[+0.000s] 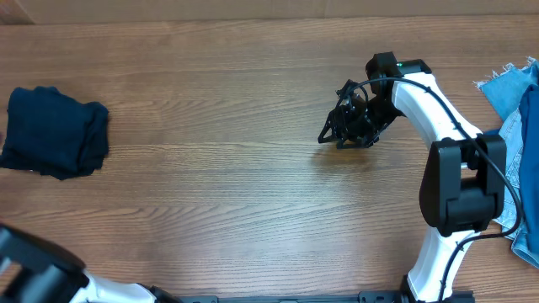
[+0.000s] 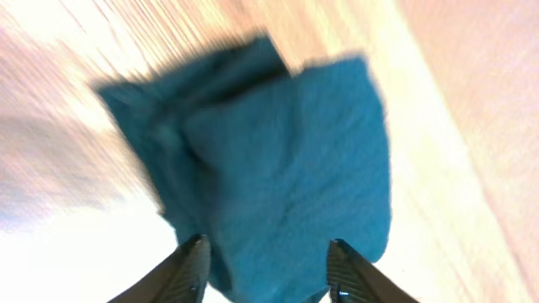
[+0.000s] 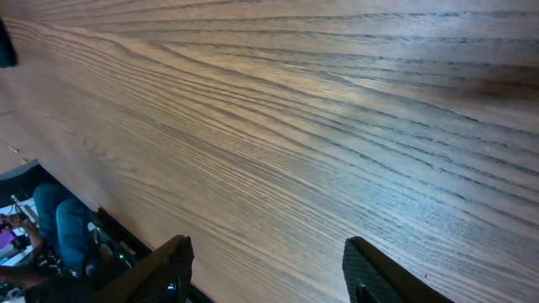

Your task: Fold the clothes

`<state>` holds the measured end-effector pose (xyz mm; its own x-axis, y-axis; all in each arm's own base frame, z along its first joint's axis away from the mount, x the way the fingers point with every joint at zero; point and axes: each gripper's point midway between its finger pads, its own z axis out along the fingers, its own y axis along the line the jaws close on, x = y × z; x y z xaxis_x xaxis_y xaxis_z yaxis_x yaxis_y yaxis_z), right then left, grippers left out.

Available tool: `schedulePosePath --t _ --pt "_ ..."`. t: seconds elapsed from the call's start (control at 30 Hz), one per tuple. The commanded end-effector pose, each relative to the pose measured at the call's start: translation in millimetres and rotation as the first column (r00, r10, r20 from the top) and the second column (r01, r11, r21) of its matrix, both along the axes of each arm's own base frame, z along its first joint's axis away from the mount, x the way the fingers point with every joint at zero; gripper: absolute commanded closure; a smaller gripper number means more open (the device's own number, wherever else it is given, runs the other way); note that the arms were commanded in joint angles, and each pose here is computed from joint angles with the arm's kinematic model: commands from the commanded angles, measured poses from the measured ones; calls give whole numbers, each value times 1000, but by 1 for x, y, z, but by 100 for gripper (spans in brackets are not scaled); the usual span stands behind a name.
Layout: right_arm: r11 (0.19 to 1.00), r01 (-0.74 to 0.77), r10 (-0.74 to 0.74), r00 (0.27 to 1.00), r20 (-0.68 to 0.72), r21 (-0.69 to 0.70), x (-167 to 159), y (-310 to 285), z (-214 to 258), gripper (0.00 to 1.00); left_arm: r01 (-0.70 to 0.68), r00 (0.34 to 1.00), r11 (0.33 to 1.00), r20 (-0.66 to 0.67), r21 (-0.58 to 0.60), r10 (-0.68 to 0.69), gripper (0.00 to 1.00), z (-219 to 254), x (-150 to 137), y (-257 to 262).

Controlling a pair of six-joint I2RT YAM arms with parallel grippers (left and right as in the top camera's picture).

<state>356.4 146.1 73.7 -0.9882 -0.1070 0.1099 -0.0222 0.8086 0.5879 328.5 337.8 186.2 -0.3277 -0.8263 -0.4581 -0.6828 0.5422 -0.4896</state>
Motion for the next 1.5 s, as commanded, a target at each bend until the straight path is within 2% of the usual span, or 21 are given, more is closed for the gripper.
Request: schedulePosePath --t 0.0,0.03,0.07,0.17,0.23,0.3,0.43,0.6,0.67,0.7,0.77,0.83,0.9,0.93,1.0,1.03,1.13,1.17,1.23,1.27,1.47 --pt "1000 -12 10 995 101 20 8 4 31 39 110 980 980 148 166 -135 48 82 1 -25" --pt "1000 -12 9 993 114 21 9 4 34 39 222 953 948 153 228 -260 53 90 15 -47" --pt "1000 -12 8 991 133 23 10 4 39 39 267 953 923 69 278 -296 63 81 28 -58" --pt "1000 -11 8 991 133 24 8 4 42 39 260 964 897 -153 358 -218 85 52 44 -62" --pt "1000 -10 8 993 120 23 6 3 42 39 335 940 863 -190 377 -282 96 38 66 -75" --pt "1000 -10 8 995 102 20 2 3 42 39 410 910 800 -246 438 -333 96 22 86 -71" --pt "1000 -10 9 997 73 17 -4 2 42 40 351 922 799 -328 488 -205 96 -27 100 -24" --pt "1000 -6 6 999 48 14 -9 1 42 41 391 897 813 -375 431 -232 96 -116 121 -9" --pt "1000 -6 6 1000 14 10 -17 1 43 42 349 880 869 -443 351 -174 96 -167 107 -7" --pt "1000 -6 6 1000 -9 7 -22 0 44 43 216 860 927 -510 307 -31 96 -197 81 2" --pt "1000 -10 10 999 -33 4 -27 -1 45 43 207 845 955 -531 211 -66 96 -229 69 -6" --pt "1000 -9 9 999 -31 4 -27 -1 45 42 215 856 960 -508 178 -98 96 -232 72 -11" --pt "1000 -9 10 1000 -26 5 -26 -1 45 43 212 873 956 -478 200 -94 96 -213 78 -9" --pt "1000 -9 10 1000 -26 5 -26 -1 45 43 207 891 949 -447 239 -82 96 -187 83 -5" --pt "1000 -9 10 1000 -14 6 -23 0 45 42 181 941 919 -334 351 -58 92 -101 93 0" --pt "1000 -10 10 1000 4 9 -20 0 44 41 179 959 910 -272 375 -76 87 -64 96 -7" --pt "1000 -10 10 999 48 14 -11 1 44 41 258 966 881 -139 396 -220 53 20 93 -51" --pt "1000 -15 14 998 67 17 -8 2 45 41 304 952 869 -151 390 -265 51 29 89 -68" --pt "999 -32 30 995 96 20 -7 2 48 41 434 899 832 -234 346 -371 51 11 87 -96" --pt "999 -32 30 995 98 20 -7 2 49 41 492 865 813 -283 312 -415 57 -6 88 -108" --pt "999 -32 30 996 83 19 -12 1 53 42 535 785 826 -466 175 -409 55 -117 96 -99"
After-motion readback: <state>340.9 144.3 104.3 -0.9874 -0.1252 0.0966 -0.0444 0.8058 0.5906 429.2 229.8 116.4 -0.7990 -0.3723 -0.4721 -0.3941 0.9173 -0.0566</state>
